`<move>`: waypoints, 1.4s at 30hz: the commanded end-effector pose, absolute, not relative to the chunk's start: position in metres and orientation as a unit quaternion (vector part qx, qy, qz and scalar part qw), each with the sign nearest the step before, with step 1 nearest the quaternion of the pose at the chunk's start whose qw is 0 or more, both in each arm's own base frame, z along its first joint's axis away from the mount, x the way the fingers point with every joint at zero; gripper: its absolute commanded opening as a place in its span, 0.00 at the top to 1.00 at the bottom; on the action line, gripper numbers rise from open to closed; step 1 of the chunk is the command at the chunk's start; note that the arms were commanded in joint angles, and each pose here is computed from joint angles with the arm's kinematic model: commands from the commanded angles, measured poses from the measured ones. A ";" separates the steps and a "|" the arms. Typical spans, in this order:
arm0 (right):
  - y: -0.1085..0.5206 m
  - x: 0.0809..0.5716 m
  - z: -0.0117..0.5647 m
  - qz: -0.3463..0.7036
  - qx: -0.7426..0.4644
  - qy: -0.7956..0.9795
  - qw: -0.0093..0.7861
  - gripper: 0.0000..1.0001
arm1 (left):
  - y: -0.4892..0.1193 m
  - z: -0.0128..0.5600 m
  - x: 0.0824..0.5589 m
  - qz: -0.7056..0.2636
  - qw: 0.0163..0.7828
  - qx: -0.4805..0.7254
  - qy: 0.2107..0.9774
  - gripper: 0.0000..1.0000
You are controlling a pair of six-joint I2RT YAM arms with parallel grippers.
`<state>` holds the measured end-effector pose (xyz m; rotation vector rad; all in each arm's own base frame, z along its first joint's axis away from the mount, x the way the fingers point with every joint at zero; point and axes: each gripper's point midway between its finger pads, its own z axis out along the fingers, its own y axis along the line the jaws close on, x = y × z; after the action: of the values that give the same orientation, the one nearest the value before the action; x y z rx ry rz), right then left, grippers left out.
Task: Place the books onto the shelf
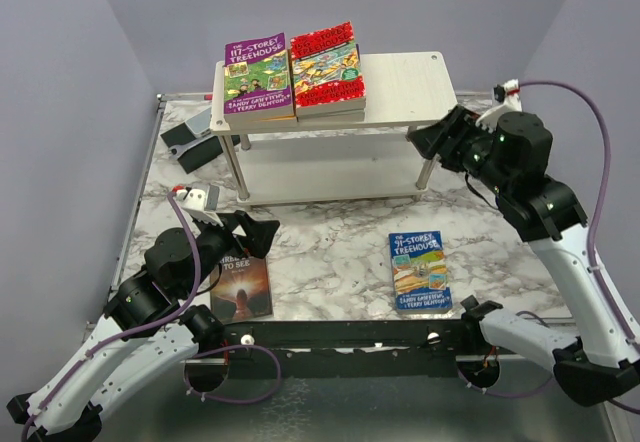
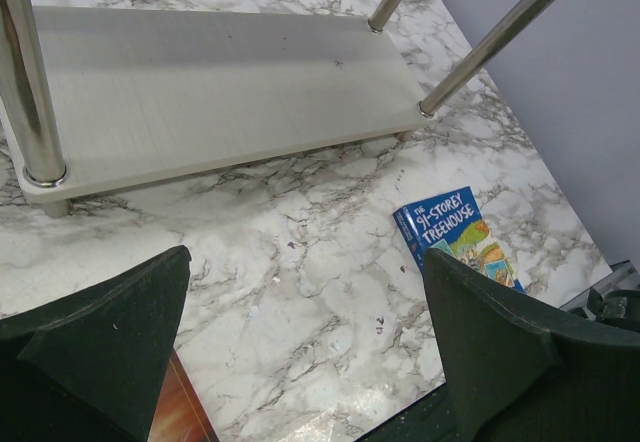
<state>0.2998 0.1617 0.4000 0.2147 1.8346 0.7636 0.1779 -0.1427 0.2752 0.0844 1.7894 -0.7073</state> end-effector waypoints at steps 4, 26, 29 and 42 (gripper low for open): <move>0.118 0.264 0.283 0.206 0.148 0.848 0.465 0.29 | -0.146 0.275 0.178 -0.306 0.571 0.045 0.760 0.01; 0.068 0.200 0.069 0.028 0.287 0.919 0.269 0.19 | -0.146 0.279 0.174 -0.316 0.576 0.049 0.752 0.01; 0.056 0.194 0.056 -0.001 0.300 0.916 0.265 0.20 | -0.145 0.280 0.173 -0.318 0.577 0.049 0.750 0.01; 0.077 0.190 0.028 0.037 0.276 0.933 0.227 0.26 | -0.147 0.280 0.172 -0.322 0.576 0.054 0.750 0.01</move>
<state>0.1887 0.0621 0.0369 0.8046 2.5344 0.0093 0.1743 -0.1440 0.2802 0.0991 1.7687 -0.7330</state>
